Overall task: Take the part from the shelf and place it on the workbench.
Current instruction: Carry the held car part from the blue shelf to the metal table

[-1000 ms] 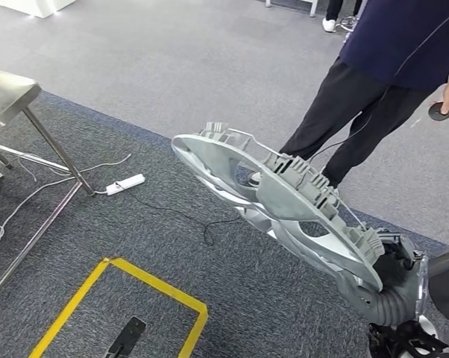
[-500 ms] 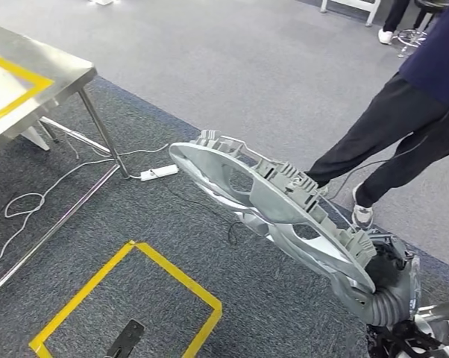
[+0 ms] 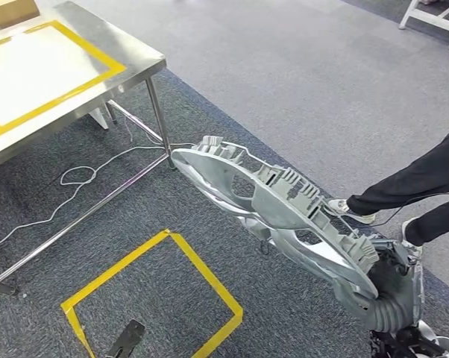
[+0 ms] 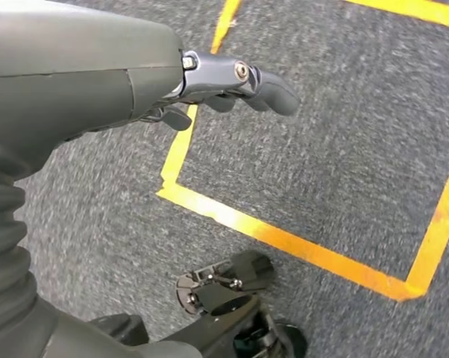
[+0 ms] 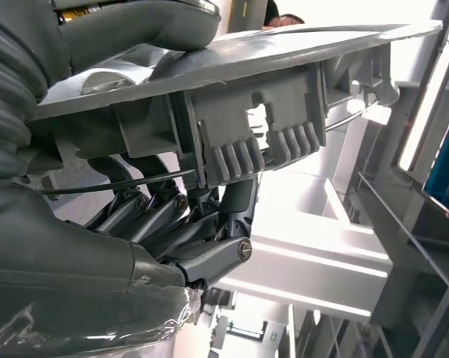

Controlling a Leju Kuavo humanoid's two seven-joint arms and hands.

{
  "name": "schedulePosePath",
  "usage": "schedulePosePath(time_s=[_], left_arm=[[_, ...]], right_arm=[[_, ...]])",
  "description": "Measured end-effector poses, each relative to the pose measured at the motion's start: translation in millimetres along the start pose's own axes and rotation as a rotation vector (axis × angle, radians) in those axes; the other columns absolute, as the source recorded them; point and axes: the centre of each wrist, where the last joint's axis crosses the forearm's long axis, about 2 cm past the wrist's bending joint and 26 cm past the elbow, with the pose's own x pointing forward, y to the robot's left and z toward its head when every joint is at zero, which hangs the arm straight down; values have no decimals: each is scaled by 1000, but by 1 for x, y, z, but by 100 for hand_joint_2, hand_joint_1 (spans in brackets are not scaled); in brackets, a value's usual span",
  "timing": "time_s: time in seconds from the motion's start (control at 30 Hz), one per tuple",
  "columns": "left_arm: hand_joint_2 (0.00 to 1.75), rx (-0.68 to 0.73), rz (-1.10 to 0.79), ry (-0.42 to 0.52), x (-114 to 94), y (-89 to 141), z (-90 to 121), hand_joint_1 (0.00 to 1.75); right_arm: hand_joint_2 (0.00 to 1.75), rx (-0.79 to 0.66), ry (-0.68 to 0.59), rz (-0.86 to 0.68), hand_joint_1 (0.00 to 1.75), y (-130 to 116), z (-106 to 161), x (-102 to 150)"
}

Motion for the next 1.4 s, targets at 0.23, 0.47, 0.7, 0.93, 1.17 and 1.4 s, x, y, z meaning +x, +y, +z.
schedulePosePath(time_s=[0.23, 0.47, 0.7, 0.93, 1.17, 1.4], left_arm=[[175, -3, 14, 21, -1, 3, 0, 0], [175, -10, 0, 52, -8, 3, 3, 0], [175, 26, 15, 35, 0, 8, -2, 0], [175, 2, 11, 20, 7, 5, -4, 0], [175, 37, 24, 86, 0, 9, -2, 0], [175, 51, 15, 97, -3, 9, 0, 0]], right_arm=[[175, 4, -12, 1, 175, -1, -1, 0], [175, 13, -15, 13, 175, -1, 1, 0], [175, 20, -28, 27, 175, -3, -3, -1], [175, 13, -33, 27, 175, -5, -7, -4], [175, 2, -39, 49, 175, -6, -10, -5], [175, -6, -22, 42, 175, -8, -8, -5]])
